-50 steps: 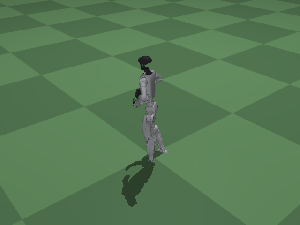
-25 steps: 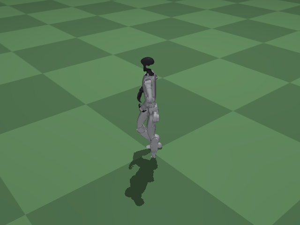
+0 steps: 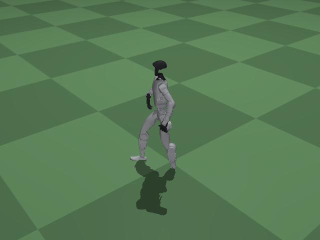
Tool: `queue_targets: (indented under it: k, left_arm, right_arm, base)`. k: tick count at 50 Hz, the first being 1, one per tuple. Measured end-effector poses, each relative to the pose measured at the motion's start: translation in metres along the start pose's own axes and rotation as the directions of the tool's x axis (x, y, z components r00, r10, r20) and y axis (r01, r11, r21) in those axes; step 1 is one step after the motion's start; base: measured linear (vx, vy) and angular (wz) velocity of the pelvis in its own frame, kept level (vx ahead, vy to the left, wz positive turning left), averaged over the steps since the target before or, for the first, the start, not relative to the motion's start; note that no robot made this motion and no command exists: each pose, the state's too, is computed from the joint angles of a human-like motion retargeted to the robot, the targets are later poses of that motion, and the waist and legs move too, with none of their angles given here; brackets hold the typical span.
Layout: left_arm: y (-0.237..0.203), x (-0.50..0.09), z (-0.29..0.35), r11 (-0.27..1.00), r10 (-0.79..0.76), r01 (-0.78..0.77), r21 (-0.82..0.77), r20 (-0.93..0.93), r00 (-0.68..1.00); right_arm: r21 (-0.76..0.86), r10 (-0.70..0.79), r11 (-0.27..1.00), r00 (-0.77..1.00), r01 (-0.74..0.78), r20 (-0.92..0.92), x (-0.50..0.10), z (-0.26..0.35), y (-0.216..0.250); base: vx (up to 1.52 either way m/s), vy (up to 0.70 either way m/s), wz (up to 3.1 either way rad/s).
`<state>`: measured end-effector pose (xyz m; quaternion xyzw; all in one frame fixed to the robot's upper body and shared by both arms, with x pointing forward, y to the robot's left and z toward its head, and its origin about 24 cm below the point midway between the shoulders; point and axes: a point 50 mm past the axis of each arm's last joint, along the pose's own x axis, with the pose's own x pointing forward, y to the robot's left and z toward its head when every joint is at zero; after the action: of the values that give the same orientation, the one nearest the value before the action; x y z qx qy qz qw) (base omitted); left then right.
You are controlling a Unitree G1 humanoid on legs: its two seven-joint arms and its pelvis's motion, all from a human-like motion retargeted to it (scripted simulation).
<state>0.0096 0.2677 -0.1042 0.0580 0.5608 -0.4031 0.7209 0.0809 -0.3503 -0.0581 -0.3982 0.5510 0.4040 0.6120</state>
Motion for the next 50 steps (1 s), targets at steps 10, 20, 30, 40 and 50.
queue_targets:
  k: [10, 20, 30, 40, 50]
  left_arm:
    - [-0.017, 0.057, -0.017, 0.857, 0.259, -0.248, -0.452, -0.037, 0.965]
    - [0.002, -0.016, 0.142, 0.978, 0.197, -0.082, -0.193, 0.714, 0.672]
    - [-0.029, -0.033, 0.179, 0.997, -0.078, 0.057, 0.053, 0.746, 0.661]
    - [-0.013, -0.016, 0.136, 0.993, -0.111, 0.083, 0.078, 0.479, 0.871]
    - [-0.003, -0.003, -0.021, 0.953, 0.123, -0.134, -0.272, -0.059, 0.991]
  right_arm:
    - [0.228, -0.092, 0.972, 0.986, 0.058, 0.142, 0.084, 0.079, 0.031]
    - [0.273, -0.305, 0.948, 0.706, 0.162, 0.639, 0.009, 0.163, -0.022]
    - [0.075, -0.3, 0.941, 0.705, 0.331, 0.643, -0.025, 0.164, -0.038]
    - [-0.182, -0.319, 0.818, 0.694, 0.546, 0.646, -0.043, 0.184, -0.07]
    - [-0.24, -0.375, 0.865, 0.887, 0.44, 0.27, -0.033, 0.075, -0.08]
  base:
    - [0.49, -0.22, -0.06]
    - [0.51, -0.12, -1.55]
    - [0.47, 0.21, -1.91]
    - [0.23, 0.26, -1.28]
    - [0.12, 0.32, 0.78]
